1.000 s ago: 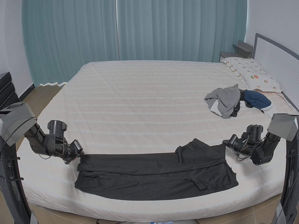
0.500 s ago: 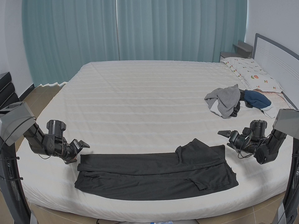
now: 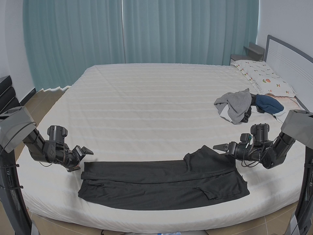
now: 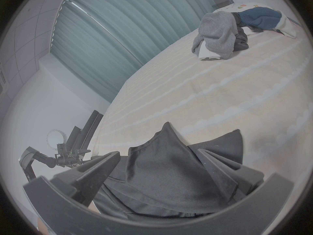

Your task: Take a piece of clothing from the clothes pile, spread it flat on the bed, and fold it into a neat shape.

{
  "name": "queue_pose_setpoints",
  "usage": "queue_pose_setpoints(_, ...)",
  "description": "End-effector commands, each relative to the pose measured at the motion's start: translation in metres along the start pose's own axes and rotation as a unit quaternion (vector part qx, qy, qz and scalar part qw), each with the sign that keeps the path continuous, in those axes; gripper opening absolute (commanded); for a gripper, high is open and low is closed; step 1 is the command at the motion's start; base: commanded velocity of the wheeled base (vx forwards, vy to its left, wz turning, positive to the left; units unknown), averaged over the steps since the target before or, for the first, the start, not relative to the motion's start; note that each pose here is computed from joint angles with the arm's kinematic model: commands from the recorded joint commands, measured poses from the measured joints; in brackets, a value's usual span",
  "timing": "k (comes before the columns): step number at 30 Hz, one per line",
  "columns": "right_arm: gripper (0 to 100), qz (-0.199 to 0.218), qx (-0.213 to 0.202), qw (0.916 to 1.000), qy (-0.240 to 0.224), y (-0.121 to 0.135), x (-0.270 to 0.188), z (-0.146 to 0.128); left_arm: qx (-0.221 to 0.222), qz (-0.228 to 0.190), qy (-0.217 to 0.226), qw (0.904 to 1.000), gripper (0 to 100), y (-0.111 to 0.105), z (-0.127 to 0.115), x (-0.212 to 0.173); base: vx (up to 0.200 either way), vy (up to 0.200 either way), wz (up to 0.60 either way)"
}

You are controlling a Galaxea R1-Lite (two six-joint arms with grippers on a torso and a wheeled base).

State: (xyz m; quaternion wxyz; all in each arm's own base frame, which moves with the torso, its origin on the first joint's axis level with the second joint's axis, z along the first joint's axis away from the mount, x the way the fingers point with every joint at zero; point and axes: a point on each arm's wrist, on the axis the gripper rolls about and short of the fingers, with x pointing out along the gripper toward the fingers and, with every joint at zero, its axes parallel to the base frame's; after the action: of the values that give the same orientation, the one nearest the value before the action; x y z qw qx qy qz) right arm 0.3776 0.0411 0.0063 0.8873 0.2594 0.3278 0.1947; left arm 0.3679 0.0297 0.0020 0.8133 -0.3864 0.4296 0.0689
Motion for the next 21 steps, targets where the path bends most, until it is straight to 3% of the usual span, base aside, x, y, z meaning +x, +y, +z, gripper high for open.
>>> queue_pose_setpoints(1, 100, -0.004, 0.004, 1.0000, 0.008, -0.007, 0.007, -0.004, 0.000, -0.001, -0.001, 1.0000, 100, 0.000, 0.000, -0.001, 0.000, 0.000, 0.00)
queue_pose_setpoints(16, 100, -0.017, -0.017, 0.9992, 0.032, -0.024, 0.019, -0.020, 0.000, -0.002, 0.001, 1.0000, 100, 0.000, 0.000, -0.001, 0.000, 0.000, 0.00)
queue_pose_setpoints(17, 0, -0.018, -0.019, 0.9991, 0.032, -0.025, 0.019, -0.021, 0.000, -0.002, 0.001, 1.0000, 100, 0.000, 0.000, -0.001, 0.000, 0.000, 0.00)
queue_pose_setpoints(21, 0, -0.022, -0.022, 0.9992, 0.025, -0.026, 0.016, -0.017, 0.000, -0.002, 0.001, 1.0000, 100, 0.000, 0.000, -0.001, 0.000, 0.000, 0.00)
